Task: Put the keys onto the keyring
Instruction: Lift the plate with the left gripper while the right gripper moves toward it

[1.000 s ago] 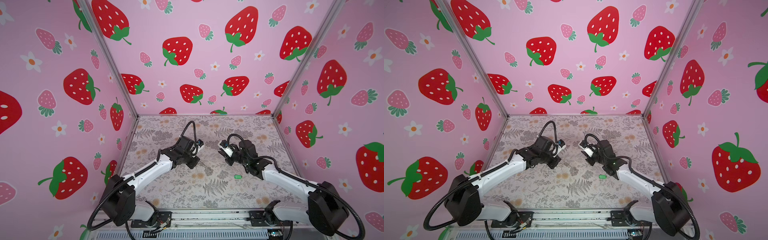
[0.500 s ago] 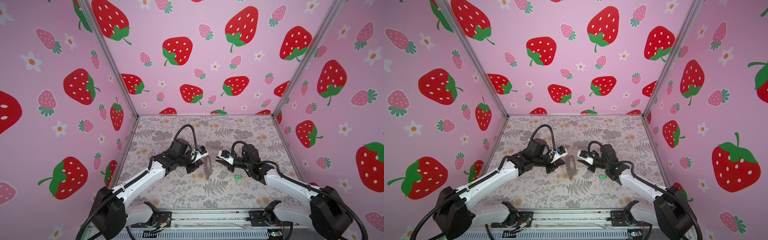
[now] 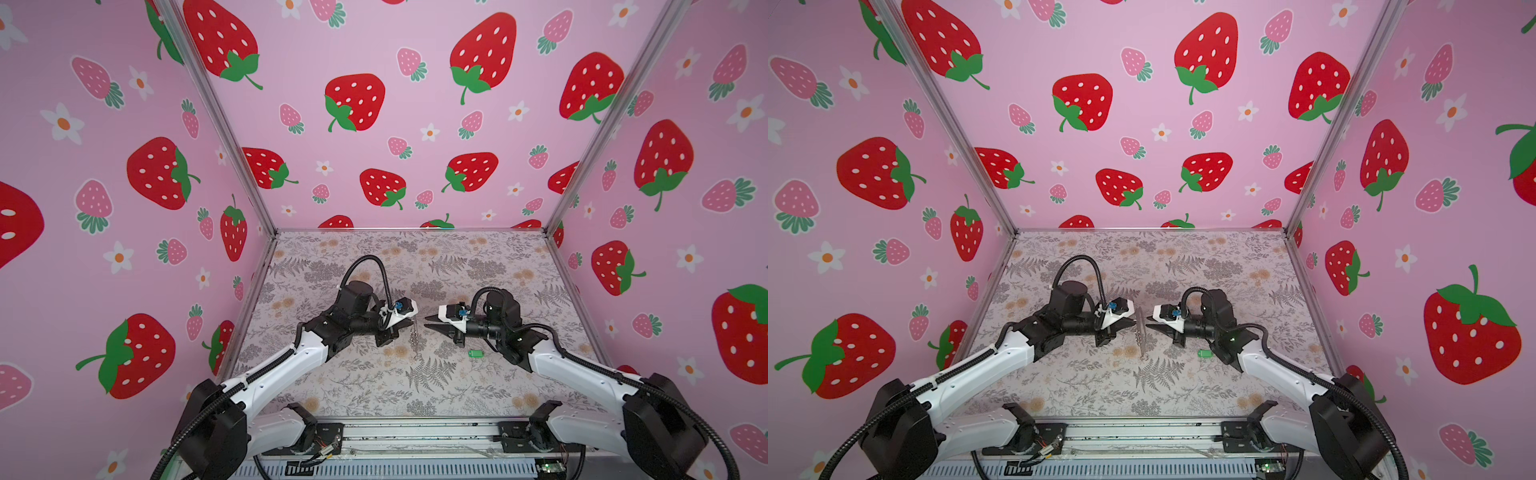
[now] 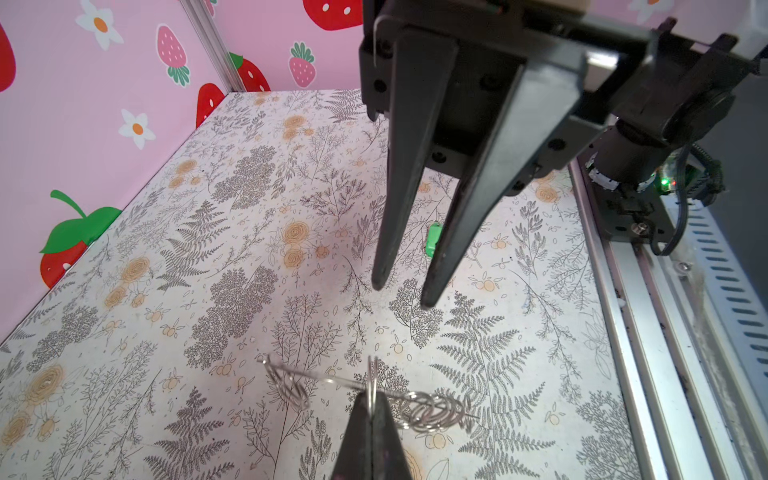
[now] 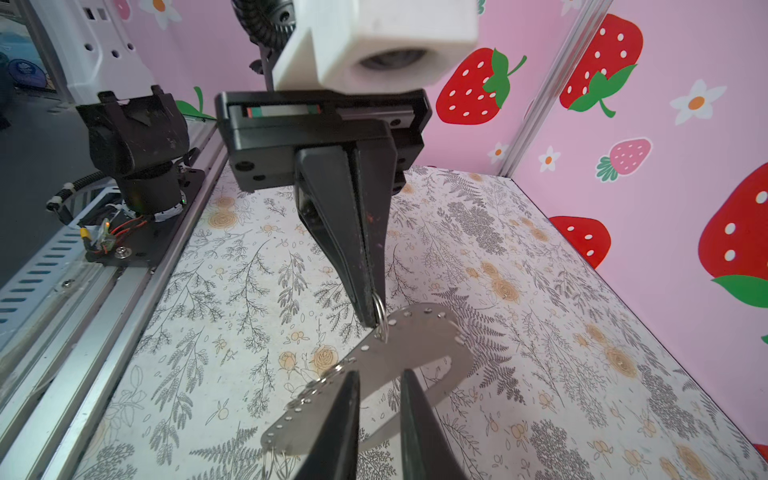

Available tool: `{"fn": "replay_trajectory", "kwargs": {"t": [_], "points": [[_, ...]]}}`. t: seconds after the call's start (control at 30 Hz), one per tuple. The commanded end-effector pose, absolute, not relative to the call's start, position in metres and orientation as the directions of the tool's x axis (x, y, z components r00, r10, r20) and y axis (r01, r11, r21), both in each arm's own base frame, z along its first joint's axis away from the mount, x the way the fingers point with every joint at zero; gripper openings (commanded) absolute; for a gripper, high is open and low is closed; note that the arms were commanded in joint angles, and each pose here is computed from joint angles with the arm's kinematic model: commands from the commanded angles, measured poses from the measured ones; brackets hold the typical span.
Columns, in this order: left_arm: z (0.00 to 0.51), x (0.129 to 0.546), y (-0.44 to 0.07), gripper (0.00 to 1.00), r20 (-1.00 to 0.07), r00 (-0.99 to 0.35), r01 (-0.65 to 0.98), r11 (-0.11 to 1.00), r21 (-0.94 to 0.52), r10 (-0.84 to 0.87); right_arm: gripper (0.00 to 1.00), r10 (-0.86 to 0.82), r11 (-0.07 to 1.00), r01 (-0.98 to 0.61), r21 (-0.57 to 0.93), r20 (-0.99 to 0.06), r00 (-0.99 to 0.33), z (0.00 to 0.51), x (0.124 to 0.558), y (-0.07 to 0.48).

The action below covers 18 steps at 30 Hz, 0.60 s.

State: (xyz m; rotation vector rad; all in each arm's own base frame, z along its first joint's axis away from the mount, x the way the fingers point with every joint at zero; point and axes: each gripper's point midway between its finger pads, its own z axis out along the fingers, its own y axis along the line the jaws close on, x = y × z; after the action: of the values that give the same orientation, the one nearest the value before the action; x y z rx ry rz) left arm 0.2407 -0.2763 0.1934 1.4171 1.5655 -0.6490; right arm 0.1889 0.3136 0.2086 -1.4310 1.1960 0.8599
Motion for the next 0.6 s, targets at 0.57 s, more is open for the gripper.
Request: {"fn": "replay_trajectory", "kwargs": {"t": [0.57], "points": [[0.227,0.222,-0.288,0.0,-0.895,0.251,0.948,0.093,0.304,0.37,0.18,-0.152,-0.006,-0.964,-0.265,-0.953,0.263,0.228,0.183,0.328]]}}
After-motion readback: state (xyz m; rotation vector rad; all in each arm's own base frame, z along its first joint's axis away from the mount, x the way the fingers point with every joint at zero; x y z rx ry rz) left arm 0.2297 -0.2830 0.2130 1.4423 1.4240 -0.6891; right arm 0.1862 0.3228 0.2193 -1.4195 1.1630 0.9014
